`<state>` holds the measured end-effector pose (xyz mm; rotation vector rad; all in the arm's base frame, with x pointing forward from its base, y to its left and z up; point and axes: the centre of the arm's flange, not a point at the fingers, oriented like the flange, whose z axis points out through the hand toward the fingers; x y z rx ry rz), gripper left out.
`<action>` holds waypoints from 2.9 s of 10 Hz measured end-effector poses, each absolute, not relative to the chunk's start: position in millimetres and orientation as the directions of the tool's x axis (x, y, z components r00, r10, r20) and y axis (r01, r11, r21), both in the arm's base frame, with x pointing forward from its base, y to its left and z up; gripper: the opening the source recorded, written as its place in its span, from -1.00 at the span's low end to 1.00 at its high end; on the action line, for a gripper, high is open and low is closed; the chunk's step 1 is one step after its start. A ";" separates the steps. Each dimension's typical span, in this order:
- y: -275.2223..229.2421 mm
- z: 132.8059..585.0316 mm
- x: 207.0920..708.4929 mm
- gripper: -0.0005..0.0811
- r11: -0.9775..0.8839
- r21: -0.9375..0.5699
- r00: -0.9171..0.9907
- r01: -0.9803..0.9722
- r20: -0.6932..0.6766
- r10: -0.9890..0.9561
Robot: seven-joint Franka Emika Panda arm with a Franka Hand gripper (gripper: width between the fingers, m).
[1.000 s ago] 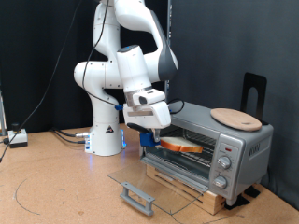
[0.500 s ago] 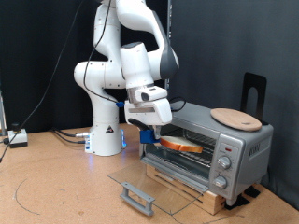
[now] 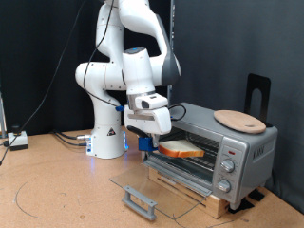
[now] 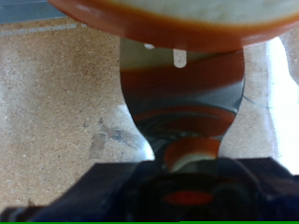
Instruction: Make a piece of toast with the oven
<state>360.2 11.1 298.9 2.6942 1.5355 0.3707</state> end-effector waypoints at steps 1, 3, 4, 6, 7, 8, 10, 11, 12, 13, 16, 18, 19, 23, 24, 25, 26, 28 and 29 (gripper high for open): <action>8.8 295.0 360.6 0.14 -0.520 0.129 0.493 0.844 0.192 0.848; 5.3 289.2 362.2 0.14 -0.528 0.130 0.501 0.839 0.191 0.844; 4.3 288.2 363.4 0.14 -0.530 0.136 0.503 0.837 0.192 0.843; 2.3 290.1 365.5 0.14 -0.529 0.144 0.500 0.836 0.198 0.843; 0.9 291.8 366.8 0.14 -0.530 0.148 0.499 0.835 0.203 0.843; -1.2 293.7 367.9 0.14 -0.530 0.152 0.497 0.834 0.208 0.842; -8.0 297.9 368.7 0.14 -0.526 0.159 0.490 0.835 0.218 0.844; -12.8 300.8 368.4 0.14 -0.522 0.160 0.484 0.838 0.225 0.846; -18.3 304.9 367.7 0.14 -0.517 0.162 0.476 0.841 0.235 0.848; -23.5 309.9 366.7 0.14 -0.513 0.164 0.468 0.843 0.246 0.849; -25.4 325.2 362.9 0.14 -0.503 0.163 0.455 0.849 0.261 0.852; -17.1 331.9 358.9 0.14 -0.494 0.153 0.447 0.856 0.262 0.855; -10.0 333.9 357.1 0.14 -0.495 0.150 0.449 0.856 0.258 0.856; 28.7 334.3 352.8 0.14 -0.518 0.141 0.480 0.844 0.231 0.846; 37.1 332.3 352.0 0.14 -0.522 0.136 0.487 0.842 0.224 0.844; 43.7 330.5 351.2 0.14 -0.526 0.132 0.493 0.840 0.219 0.842; 48.7 329.2 350.6 0.14 -0.529 0.129 0.497 0.838 0.217 0.840; 54.7 327.2 349.7 0.14 -0.535 0.125 0.503 0.836 0.216 0.837; 54.7 327.1 349.6 0.14 -0.539 0.123 0.506 0.833 0.220 0.834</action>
